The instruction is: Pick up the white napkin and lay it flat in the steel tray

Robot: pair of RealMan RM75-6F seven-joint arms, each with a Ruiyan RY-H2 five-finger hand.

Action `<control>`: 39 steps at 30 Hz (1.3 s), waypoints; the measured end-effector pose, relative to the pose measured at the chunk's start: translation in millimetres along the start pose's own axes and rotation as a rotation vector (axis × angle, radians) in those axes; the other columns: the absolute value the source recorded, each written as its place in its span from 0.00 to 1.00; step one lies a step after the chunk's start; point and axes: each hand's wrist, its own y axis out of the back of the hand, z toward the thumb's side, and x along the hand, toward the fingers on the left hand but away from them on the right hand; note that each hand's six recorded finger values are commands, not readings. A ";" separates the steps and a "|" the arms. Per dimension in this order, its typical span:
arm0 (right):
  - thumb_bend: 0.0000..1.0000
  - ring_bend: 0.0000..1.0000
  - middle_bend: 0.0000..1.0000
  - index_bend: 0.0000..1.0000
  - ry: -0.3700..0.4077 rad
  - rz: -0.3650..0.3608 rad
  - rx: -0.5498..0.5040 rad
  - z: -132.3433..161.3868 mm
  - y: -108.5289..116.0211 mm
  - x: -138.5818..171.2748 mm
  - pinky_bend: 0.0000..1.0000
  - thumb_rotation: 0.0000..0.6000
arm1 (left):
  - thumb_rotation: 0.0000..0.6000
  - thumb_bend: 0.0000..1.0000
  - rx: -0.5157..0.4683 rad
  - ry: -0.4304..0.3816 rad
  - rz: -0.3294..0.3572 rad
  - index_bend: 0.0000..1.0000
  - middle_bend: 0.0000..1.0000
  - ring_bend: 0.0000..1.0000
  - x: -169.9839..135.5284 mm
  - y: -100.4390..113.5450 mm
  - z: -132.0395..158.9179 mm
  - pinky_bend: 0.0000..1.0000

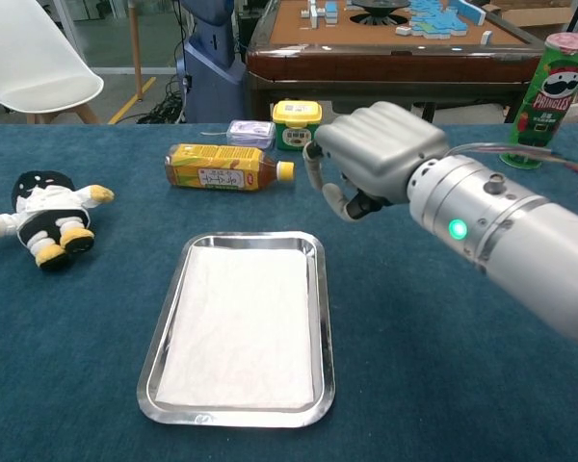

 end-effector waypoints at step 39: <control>0.18 0.50 0.57 0.43 -0.335 -0.031 -0.217 -178.9 28.3 231.5 0.59 1.00 | 1.00 0.07 0.008 -0.096 0.072 0.45 0.44 0.36 -8.2 4.3 26.3 0.58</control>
